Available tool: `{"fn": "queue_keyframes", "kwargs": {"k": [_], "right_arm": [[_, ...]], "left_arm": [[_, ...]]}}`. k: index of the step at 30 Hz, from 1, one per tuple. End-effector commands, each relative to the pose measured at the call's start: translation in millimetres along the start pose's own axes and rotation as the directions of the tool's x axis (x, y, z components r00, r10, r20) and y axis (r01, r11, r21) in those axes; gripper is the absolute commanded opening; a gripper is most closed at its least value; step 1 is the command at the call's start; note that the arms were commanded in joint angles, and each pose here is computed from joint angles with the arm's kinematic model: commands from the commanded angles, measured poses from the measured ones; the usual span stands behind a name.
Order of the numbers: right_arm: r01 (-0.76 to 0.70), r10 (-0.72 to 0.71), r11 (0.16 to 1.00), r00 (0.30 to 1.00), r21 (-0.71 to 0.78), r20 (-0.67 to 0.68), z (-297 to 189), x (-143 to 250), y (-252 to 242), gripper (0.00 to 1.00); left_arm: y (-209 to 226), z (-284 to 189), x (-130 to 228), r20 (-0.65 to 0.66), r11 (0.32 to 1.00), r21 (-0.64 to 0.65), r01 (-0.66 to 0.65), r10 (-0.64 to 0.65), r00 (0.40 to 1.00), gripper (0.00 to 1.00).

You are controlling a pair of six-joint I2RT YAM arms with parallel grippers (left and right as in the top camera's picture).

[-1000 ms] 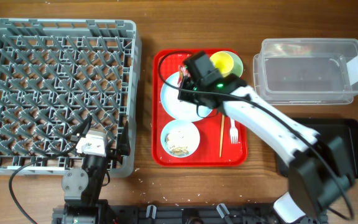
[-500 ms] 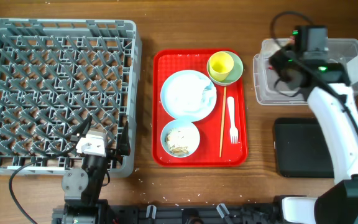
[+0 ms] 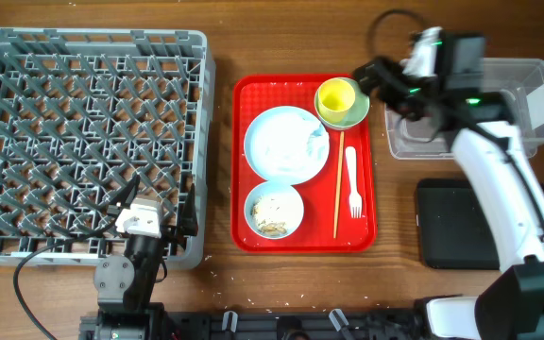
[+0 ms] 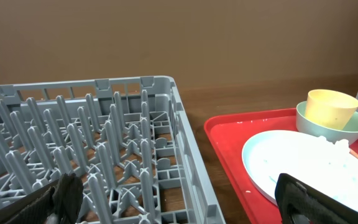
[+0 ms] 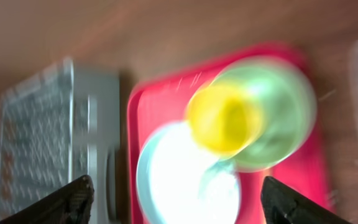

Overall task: Sort waste into correct bins and load items into the dishwasher rack
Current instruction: 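Move the right gripper back to the plate and grasp the white tissue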

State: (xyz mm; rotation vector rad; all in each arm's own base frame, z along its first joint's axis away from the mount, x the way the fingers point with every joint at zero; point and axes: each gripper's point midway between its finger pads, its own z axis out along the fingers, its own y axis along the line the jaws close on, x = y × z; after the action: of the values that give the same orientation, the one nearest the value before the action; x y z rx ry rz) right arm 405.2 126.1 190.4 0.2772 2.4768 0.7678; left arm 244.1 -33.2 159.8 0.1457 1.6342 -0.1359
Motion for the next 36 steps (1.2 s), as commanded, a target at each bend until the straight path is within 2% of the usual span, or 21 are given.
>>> {"fn": "queue_keyframes", "kwargs": {"k": [1, 3, 5, 6, 10, 12, 15, 16, 18, 22, 24, 26, 28, 29, 30, 31, 36], "right_arm": [[0.1, -0.091, 0.982, 0.994, 0.16, -0.062, 27, 50, 24, 0.89], [0.067, -0.05, 0.961, 0.996, 0.269, -0.068, 47, 84, 27, 0.87], [-0.027, 0.041, 0.916, 0.999, 0.401, -0.025, 67, 112, 16, 0.83], [-0.024, 0.037, 0.894, 0.999, 0.447, -0.02, 81, 125, 11, 0.82], [0.104, -0.07, 0.878, 0.994, 0.467, -0.088, 122, 141, 0, 0.81], [0.11, -0.059, 0.868, 0.991, 0.485, -0.12, 132, 151, -10, 0.73], [0.11, -0.058, 0.868, 0.991, 0.485, -0.122, 133, 151, -11, 0.6], [0.109, -0.058, 0.869, 0.991, 0.482, -0.12, 134, 151, -10, 0.52], [0.107, -0.059, 0.872, 0.992, 0.478, -0.115, 134, 150, -9, 0.45], [0.107, -0.06, 0.871, 0.992, 0.48, -0.112, 136, 150, -10, 0.47], [0.108, -0.06, 0.87, 0.992, 0.482, -0.114, 137, 150, -10, 0.42], [0.108, -0.06, 0.869, 0.992, 0.482, -0.115, 137, 150, -11, 0.33], [0.108, -0.06, 0.869, 0.992, 0.482, -0.114, 137, 151, -11, 0.3], [0.108, -0.06, 0.869, 0.992, 0.482, -0.115, 137, 151, -11, 0.22], [0.108, -0.059, 0.869, 0.992, 0.483, -0.115, 137, 151, -11, 0.09], [0.11, -0.059, 0.868, 0.991, 0.485, -0.118, 136, 151, -11, 0.04], [0.108, -0.067, 0.876, 0.992, 0.471, -0.105, 114, 141, 3, 0.04]], "left_arm": [[-3, 0, 2, -0.002, 1.0, 0.013, -0.013, 0.013, 1.0, 1.0], [-3, 0, 2, -0.001, 1.0, 0.013, -0.013, 0.013, 1.0, 1.0], [-3, 0, 2, -0.002, 1.0, 0.013, -0.013, 0.013, 1.0, 1.0], [-3, 0, 2, -0.001, 1.0, 0.013, -0.013, 0.013, 1.0, 1.0], [-3, 0, 2, -0.001, 1.0, 0.013, -0.013, 0.013, 1.0, 1.0], [-3, 0, 2, -0.001, 1.0, 0.013, -0.013, 0.013, 1.0, 1.0], [-3, 0, 2, -0.001, 1.0, 0.013, -0.013, 0.013, 1.0, 1.0], [-3, 0, 2, -0.002, 1.0, 0.013, -0.013, 0.013, 1.0, 1.0], [-3, 0, 2, -0.002, 1.0, 0.013, -0.013, 0.013, 1.0, 1.0], [-3, 0, 2, -0.001, 1.0, 0.013, -0.013, 0.013, 1.0, 1.0], [-3, 0, 2, -0.001, 1.0, 0.013, -0.013, 0.013, 1.0, 1.0], [-3, 0, 2, -0.001, 1.0, 0.013, -0.013, 0.013, 1.0, 1.0], [-3, 0, 2, -0.001, 1.0, 0.013, -0.013, 0.013, 1.0, 1.0], [-3, 0, 2, -0.002, 1.0, 0.013, -0.013, 0.013, 1.0, 1.0], [-3, 0, 2, -0.002, 1.0, 0.013, -0.013, 0.013, 1.0, 1.0], [-3, 0, 2, -0.001, 1.0, 0.013, -0.013, 0.013, 1.0, 1.0], [-3, 0, 2, -0.002, 1.0, 0.013, -0.013, 0.013, 1.0, 1.0]]}}
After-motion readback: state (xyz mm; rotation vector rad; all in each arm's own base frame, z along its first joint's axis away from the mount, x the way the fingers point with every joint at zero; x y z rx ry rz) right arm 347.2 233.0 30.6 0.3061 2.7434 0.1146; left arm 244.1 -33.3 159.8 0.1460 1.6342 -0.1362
